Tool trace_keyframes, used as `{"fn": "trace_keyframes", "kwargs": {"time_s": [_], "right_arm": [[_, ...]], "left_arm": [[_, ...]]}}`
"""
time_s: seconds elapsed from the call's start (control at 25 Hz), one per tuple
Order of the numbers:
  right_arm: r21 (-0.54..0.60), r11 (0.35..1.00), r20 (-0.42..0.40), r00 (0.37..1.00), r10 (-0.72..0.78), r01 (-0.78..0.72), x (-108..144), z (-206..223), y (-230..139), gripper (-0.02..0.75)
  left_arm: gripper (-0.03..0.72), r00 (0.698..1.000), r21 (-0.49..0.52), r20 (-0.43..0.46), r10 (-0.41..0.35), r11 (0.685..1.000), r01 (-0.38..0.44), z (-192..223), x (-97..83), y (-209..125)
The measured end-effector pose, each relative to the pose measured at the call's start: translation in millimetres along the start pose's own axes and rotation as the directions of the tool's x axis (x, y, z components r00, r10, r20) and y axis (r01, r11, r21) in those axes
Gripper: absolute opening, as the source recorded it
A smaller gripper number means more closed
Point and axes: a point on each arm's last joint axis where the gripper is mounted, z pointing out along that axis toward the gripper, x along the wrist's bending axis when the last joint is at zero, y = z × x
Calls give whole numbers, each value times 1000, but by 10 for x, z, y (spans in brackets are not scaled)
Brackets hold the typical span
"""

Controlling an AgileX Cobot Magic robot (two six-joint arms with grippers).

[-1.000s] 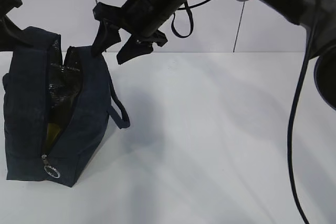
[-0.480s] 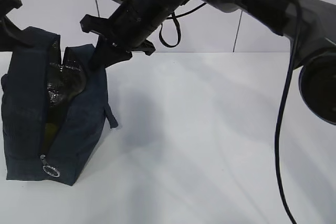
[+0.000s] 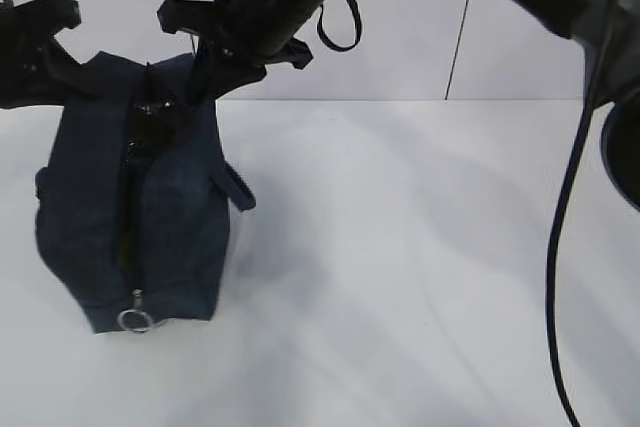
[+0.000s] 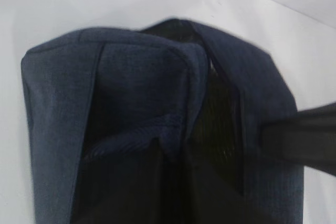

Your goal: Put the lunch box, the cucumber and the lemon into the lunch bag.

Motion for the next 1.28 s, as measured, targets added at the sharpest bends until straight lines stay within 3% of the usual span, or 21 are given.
{"fn": "trace_keyframes", "kwargs": {"time_s": [0.24,0.52,0.8,1.28], "right_arm": [[-29,1000,90,996,7,-5,39,-237,14,24],[40,999,176,984,8,-15,40,-383,-194,23],[83,997,263,964,-30,8,78,-626,-404,23],[108,994,331,943,-28,-9,8,-791,-559,23]], "left_arm": [[25,998,7,55,33,999,-33,84,-242,-110],[25,995,20,92,29,999,-31,115,-360,-173],[25,988,24,140,61,998,-65,182,-590,-306],[25,982,62,180,63,995,-76,342,-782,-483]]}}
